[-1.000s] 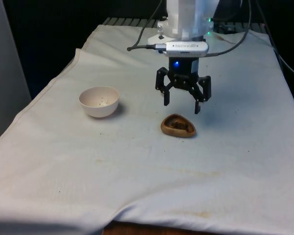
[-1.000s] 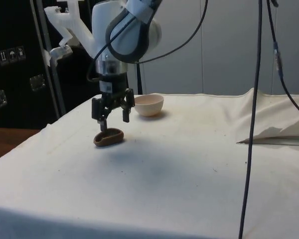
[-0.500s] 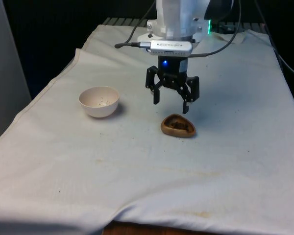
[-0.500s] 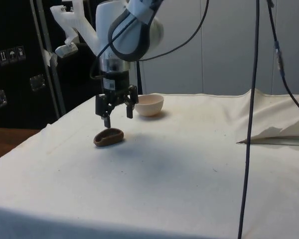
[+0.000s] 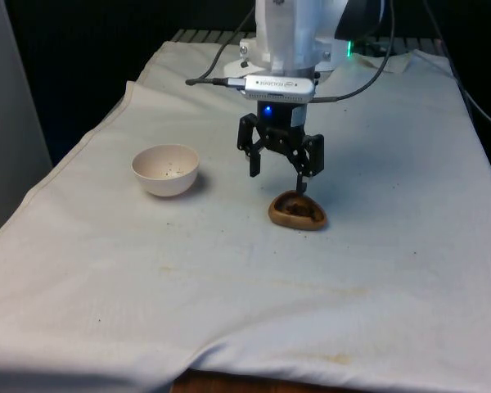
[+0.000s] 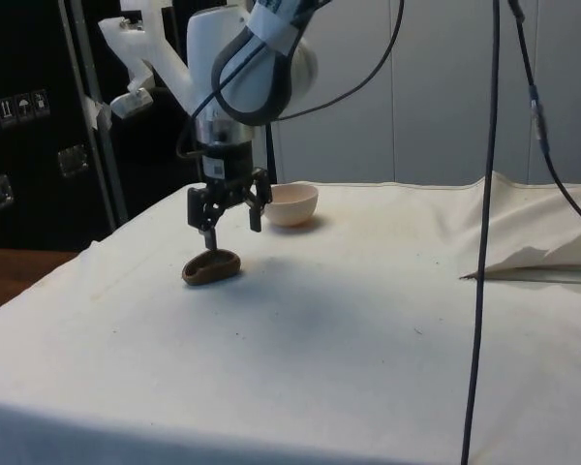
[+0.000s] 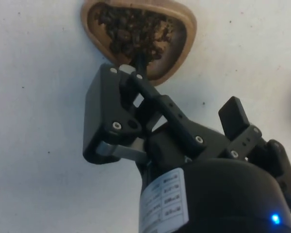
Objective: Pour the coffee beans from the cup into the bowl.
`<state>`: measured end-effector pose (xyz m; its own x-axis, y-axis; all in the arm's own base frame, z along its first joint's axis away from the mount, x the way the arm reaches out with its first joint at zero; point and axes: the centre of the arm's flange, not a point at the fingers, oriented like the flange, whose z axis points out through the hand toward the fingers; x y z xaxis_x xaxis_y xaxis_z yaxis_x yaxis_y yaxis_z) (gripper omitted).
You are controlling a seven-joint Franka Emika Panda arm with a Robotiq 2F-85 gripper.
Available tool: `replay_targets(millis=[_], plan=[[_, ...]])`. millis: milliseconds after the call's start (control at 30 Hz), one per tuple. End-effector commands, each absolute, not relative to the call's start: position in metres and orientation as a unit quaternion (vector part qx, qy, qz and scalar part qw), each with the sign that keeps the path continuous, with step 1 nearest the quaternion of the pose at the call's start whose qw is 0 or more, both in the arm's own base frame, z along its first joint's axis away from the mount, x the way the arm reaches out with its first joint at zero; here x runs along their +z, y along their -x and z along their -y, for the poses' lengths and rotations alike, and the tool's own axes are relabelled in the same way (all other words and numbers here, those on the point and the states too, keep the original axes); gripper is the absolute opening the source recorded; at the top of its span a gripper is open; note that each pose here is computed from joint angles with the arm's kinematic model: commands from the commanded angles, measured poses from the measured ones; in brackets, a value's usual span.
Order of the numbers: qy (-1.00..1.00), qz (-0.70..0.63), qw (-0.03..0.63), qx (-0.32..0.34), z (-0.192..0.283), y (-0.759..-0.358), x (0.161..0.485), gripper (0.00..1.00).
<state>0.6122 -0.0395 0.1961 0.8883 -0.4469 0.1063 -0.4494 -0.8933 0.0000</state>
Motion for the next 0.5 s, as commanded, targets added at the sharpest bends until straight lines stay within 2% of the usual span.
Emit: replay_targets(millis=[0, 400, 467], plan=[[-0.970, 0.236, 0.021, 0.054, 0.041, -0.614, 0.196, 1.00], [-0.965, 0.255, 0.024, 0.053, 0.041, -0.614, 0.190, 1.00], [-0.962, 0.264, 0.025, 0.059, 0.043, -0.614, 0.181, 1.00]])
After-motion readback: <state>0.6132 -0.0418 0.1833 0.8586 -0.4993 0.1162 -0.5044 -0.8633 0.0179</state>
